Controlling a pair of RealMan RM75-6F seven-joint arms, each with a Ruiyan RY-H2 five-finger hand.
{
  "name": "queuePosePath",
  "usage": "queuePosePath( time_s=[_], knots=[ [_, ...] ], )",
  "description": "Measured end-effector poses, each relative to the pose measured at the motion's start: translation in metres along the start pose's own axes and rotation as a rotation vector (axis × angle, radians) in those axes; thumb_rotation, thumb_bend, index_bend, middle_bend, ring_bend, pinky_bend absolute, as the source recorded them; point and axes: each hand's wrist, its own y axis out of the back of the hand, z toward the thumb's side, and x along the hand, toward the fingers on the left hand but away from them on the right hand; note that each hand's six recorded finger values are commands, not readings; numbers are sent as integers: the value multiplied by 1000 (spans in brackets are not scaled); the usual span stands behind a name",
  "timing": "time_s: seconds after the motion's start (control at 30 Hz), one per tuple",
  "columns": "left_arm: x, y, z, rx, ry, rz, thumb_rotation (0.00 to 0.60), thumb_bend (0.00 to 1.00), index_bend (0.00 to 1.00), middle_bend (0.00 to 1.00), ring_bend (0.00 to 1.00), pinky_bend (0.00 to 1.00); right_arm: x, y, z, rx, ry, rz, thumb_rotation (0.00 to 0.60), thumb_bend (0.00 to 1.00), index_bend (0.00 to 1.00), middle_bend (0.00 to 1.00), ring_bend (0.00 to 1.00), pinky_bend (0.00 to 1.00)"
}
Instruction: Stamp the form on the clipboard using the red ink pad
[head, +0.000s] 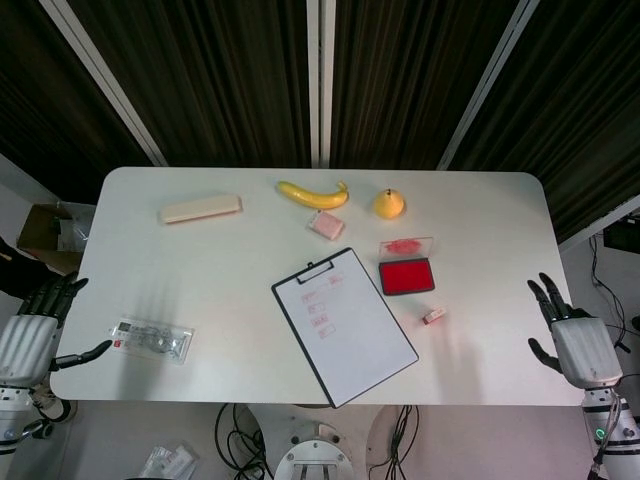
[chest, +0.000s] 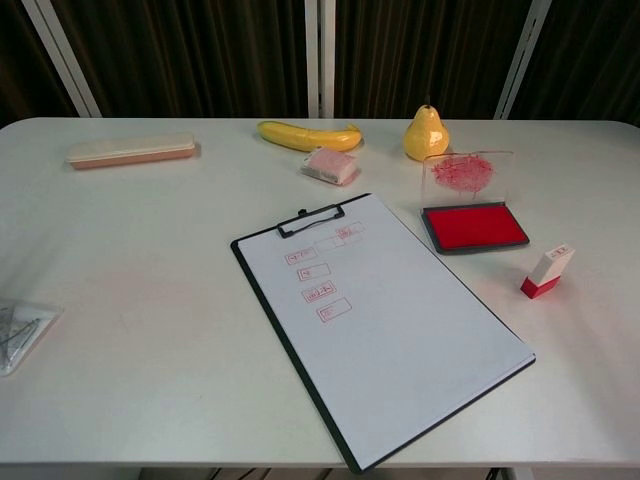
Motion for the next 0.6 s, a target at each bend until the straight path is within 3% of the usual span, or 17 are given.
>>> queuePosePath(
  time_s=[0.33, 0.6],
  knots=[
    [6, -7, 9, 2, -24, -28, 153, 58, 108, 82, 87, 175, -60, -38, 38, 155, 223, 142, 600, 158, 5, 118, 649, 868],
    [9, -11, 11, 7, -26, -43, 166, 59, 108, 82, 87, 175, -90, -70, 66, 144, 297, 190, 600, 164, 116, 175, 649, 868]
  ],
)
